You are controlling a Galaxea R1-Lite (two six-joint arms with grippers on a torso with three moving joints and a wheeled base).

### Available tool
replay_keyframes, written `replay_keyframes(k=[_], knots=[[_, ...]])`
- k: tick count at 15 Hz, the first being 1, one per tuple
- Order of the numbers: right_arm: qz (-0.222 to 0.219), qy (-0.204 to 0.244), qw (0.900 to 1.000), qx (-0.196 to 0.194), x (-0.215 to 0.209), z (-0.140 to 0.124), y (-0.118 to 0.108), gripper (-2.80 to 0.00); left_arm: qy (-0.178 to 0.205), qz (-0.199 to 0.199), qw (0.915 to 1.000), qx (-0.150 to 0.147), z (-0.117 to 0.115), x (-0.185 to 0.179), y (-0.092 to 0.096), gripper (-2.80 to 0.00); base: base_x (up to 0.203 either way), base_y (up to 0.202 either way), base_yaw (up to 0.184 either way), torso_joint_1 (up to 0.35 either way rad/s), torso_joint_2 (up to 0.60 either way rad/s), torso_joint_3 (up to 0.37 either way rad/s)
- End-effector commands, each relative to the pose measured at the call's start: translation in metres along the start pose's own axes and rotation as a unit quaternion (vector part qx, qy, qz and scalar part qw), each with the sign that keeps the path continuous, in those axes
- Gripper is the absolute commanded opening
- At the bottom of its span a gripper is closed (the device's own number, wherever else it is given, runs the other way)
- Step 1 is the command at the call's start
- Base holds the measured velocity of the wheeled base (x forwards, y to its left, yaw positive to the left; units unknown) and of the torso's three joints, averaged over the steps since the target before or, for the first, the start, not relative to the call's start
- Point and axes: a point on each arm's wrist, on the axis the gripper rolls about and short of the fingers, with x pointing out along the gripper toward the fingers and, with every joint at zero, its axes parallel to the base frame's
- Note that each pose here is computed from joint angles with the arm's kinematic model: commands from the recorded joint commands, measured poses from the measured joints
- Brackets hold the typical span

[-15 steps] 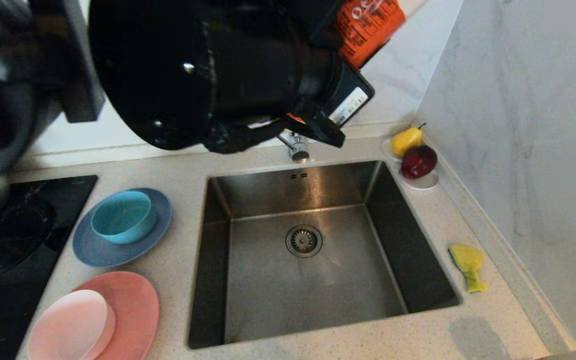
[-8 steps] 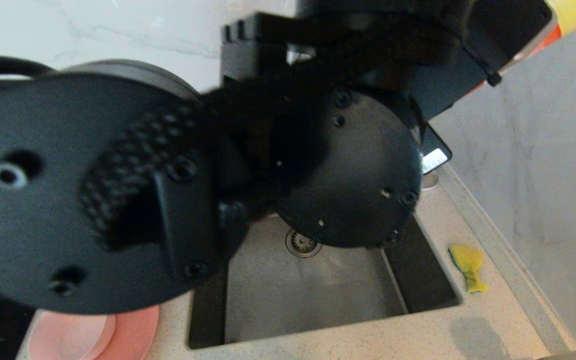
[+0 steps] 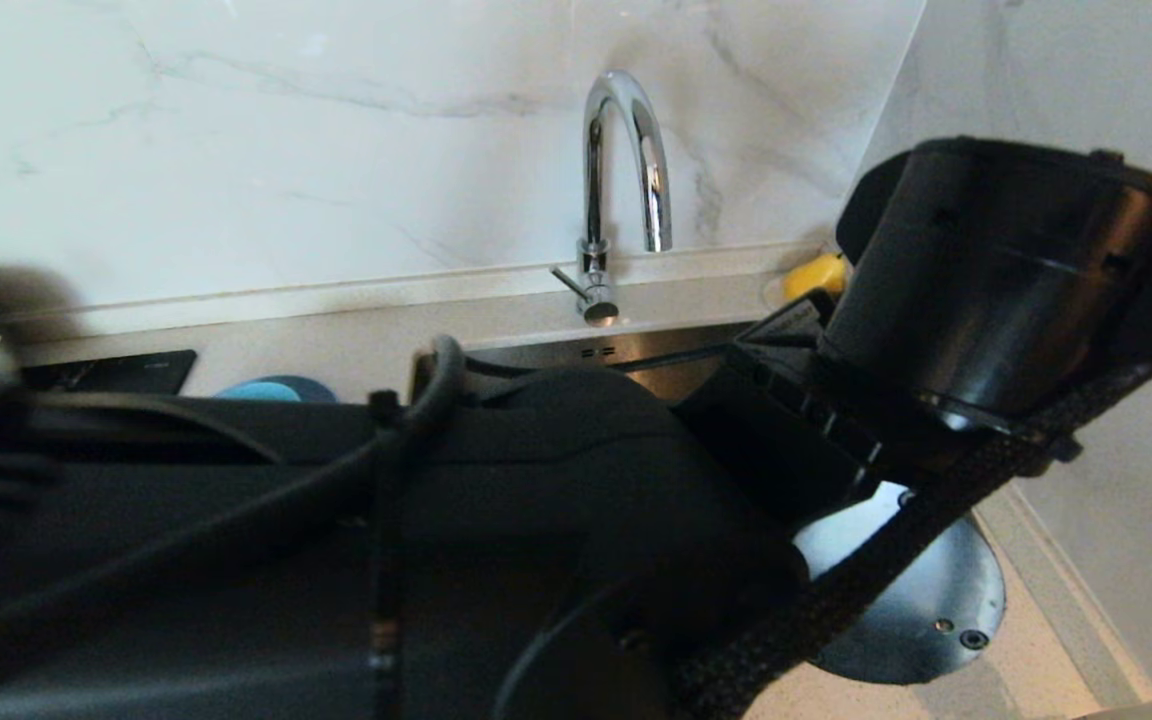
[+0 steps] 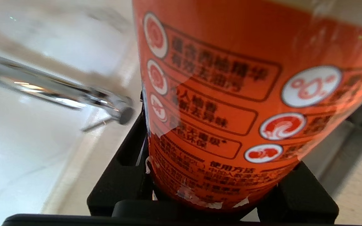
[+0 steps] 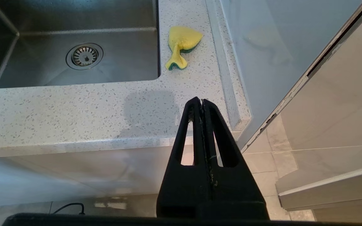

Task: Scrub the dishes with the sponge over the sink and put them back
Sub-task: Squeeze it onto the sponge

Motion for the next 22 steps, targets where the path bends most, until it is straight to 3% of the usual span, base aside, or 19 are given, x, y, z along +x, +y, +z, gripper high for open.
replay_keyframes(k=[1, 8, 10, 13, 17, 22], knots=[[0.000, 0.000, 1.000, 0.000, 0.000, 0.000, 0.000, -2.80, 0.027, -0.017, 0.9993, 0.019, -0.013, 0.019, -0.032, -2.80, 0.000, 0.000, 0.000, 0.000, 0.00, 0.000], [0.000, 0.000, 1.000, 0.000, 0.000, 0.000, 0.000, -2.80, 0.065, -0.034, 0.9952, 0.065, -0.034, 0.044, -0.074, -2.80, 0.000, 0.000, 0.000, 0.000, 0.00, 0.000], [0.000, 0.000, 1.000, 0.000, 0.000, 0.000, 0.000, -2.80, 0.081, -0.038, 0.9912, 0.097, -0.043, 0.050, -0.086, -2.80, 0.000, 0.000, 0.000, 0.000, 0.00, 0.000], [0.000, 0.000, 1.000, 0.000, 0.000, 0.000, 0.000, -2.80, 0.121, -0.005, 0.9825, 0.141, -0.055, 0.061, -0.105, -2.80, 0.000, 0.000, 0.000, 0.000, 0.00, 0.000], [0.000, 0.000, 1.000, 0.000, 0.000, 0.000, 0.000, -2.80, 0.160, -0.008, 0.9702, 0.182, -0.066, 0.064, -0.114, -2.80, 0.000, 0.000, 0.000, 0.000, 0.00, 0.000], [0.000, 0.000, 1.000, 0.000, 0.000, 0.000, 0.000, -2.80, 0.166, -0.002, 0.9646, 0.205, -0.067, 0.077, -0.129, -2.80, 0.000, 0.000, 0.000, 0.000, 0.00, 0.000]])
